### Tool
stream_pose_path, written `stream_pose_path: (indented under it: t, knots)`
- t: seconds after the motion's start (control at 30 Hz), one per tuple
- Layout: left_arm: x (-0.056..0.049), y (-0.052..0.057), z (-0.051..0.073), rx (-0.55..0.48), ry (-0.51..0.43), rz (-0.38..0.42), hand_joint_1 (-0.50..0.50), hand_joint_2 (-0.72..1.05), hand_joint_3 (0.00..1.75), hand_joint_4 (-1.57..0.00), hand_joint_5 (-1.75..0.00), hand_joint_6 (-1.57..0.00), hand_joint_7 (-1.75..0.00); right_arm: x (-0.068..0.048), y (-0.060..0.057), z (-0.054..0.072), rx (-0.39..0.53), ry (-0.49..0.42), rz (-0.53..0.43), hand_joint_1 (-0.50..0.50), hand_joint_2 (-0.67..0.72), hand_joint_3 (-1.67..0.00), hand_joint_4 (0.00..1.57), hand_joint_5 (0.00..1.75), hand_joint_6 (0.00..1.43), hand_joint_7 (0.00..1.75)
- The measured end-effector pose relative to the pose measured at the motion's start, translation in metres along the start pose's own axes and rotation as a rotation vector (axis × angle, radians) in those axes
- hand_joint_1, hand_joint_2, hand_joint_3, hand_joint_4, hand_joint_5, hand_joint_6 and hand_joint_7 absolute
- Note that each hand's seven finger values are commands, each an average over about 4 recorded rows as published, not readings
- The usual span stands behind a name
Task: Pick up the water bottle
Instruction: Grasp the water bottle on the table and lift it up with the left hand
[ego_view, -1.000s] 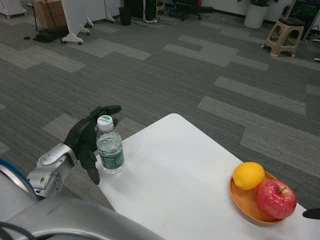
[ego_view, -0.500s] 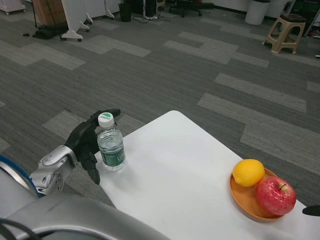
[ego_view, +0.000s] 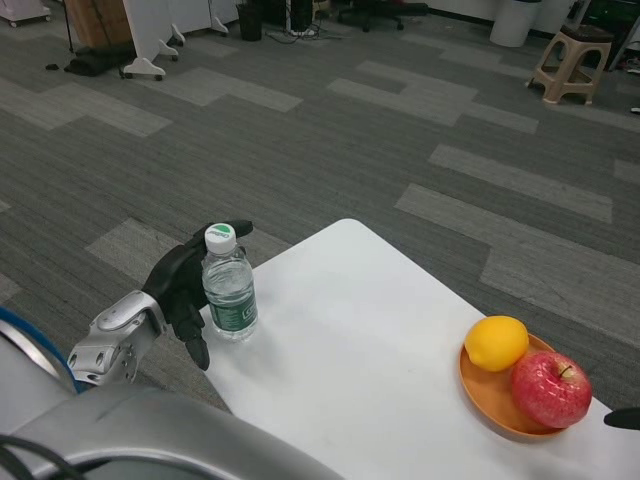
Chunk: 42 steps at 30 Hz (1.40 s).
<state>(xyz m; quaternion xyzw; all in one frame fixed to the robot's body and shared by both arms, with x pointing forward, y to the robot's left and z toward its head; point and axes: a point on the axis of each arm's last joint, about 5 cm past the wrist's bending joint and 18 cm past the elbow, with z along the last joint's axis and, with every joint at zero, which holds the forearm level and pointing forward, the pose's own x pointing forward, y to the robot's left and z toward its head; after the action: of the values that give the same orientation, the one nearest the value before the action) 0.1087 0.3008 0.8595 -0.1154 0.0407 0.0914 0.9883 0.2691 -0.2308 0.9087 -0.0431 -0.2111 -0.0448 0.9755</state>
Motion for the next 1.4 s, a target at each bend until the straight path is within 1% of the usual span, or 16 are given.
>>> stream_pose_path:
  t: [0.2,0.33,0.4,0.47,0.5,0.57,0.67,0.73,0.77,0.87,0.93,1.07,1.13,1.3,1.37,1.4]
  knots:
    - [0.003,-0.005,-0.002,-0.001,0.005,-0.026,-0.32,-0.64,0.09,0.00,0.00,0.00,-0.82,0.000,0.001,0.001,0.003,-0.005,0.002,-0.29,0.49,0.00,0.00,0.00,0.00,0.07]
    - [0.006,-0.008,-0.002,-0.003,0.005,-0.044,-0.32,-0.64,0.09,0.00,0.00,0.00,-0.79,0.001,0.001,0.001,0.004,-0.007,0.003,-0.29,0.49,0.00,0.00,0.00,0.00,0.07]
    - [0.008,-0.010,-0.002,-0.004,0.002,-0.056,-0.32,-0.59,0.09,0.00,0.00,0.00,-0.77,0.001,0.001,0.001,0.004,-0.008,0.003,-0.29,0.50,0.00,0.00,0.00,0.00,0.07]
    - [0.010,-0.012,-0.002,-0.006,0.001,-0.067,-0.32,-0.55,0.09,0.00,0.00,0.00,-0.80,0.001,0.001,0.001,0.006,-0.010,0.004,-0.29,0.53,0.00,0.00,0.00,0.00,0.07]
    - [0.011,-0.013,-0.003,-0.006,0.001,-0.069,-0.31,-0.53,0.09,0.00,0.00,0.00,-0.80,0.001,0.001,0.002,0.006,-0.011,0.005,-0.29,0.52,0.00,0.00,0.00,0.00,0.07]
    - [0.011,-0.013,-0.003,-0.007,0.003,-0.072,-0.27,-0.39,0.09,0.00,0.00,0.00,-0.82,0.001,0.002,0.002,0.008,-0.014,0.006,-0.29,0.49,0.00,0.00,0.00,0.00,0.07]
    - [0.011,-0.014,-0.003,-0.014,0.002,-0.073,-0.18,-0.10,0.07,0.00,0.00,0.00,-0.79,0.001,0.002,0.002,0.009,-0.014,0.006,-0.29,0.50,0.00,0.00,0.00,0.00,0.07]
    - [0.011,-0.014,-0.004,-0.021,-0.001,-0.074,-0.09,0.12,0.02,0.00,0.00,0.00,-0.77,0.000,0.001,0.002,0.009,-0.012,0.006,-0.29,0.49,0.00,0.00,0.00,0.00,0.07]
    - [0.011,-0.014,-0.004,-0.024,-0.003,-0.074,-0.01,0.23,0.00,0.00,0.00,0.00,-0.79,0.000,0.001,0.001,0.009,-0.012,0.006,-0.29,0.49,0.00,0.00,0.00,0.00,0.07]
    - [0.011,-0.014,-0.005,-0.030,-0.006,-0.076,0.18,0.38,0.00,0.00,0.00,0.00,-0.84,0.000,0.001,0.001,0.009,-0.011,0.005,-0.29,0.50,0.00,0.00,0.00,0.00,0.07]
    - [0.012,-0.015,-0.005,-0.032,-0.005,-0.078,0.26,0.47,0.04,0.00,-0.05,0.00,-0.84,0.000,0.001,0.001,0.009,-0.011,0.005,-0.29,0.50,0.00,0.00,0.00,0.00,0.07]
    - [0.012,-0.016,-0.006,-0.030,-0.007,-0.085,0.38,0.60,0.04,0.00,-0.72,0.00,-1.08,0.000,0.001,0.001,0.009,-0.011,0.006,-0.27,0.53,0.00,0.00,0.00,0.00,0.07]
    - [0.012,-0.016,-0.007,-0.029,-0.010,-0.087,0.39,0.60,0.09,0.00,-0.87,-0.01,-1.19,0.000,0.001,0.001,0.009,-0.012,0.005,-0.29,0.53,0.00,0.00,0.00,0.00,0.07]
    - [0.012,-0.016,-0.009,-0.029,-0.008,-0.086,0.39,0.65,0.09,0.00,-1.08,-0.10,-1.31,0.000,0.001,0.002,0.010,-0.012,0.005,-0.29,0.52,0.00,0.00,0.00,0.00,0.07]
    - [0.012,-0.016,-0.009,-0.028,-0.008,-0.089,0.39,0.69,0.09,0.00,-1.13,-0.17,-1.38,0.000,0.001,0.002,0.010,-0.013,0.005,-0.29,0.49,0.00,0.00,0.00,0.00,0.07]
    - [0.012,-0.016,-0.010,-0.028,-0.007,-0.092,0.39,0.67,0.09,0.00,-1.13,-0.20,-1.41,0.000,0.001,0.002,0.010,-0.013,0.005,-0.29,0.49,0.00,0.00,0.00,0.00,0.07]
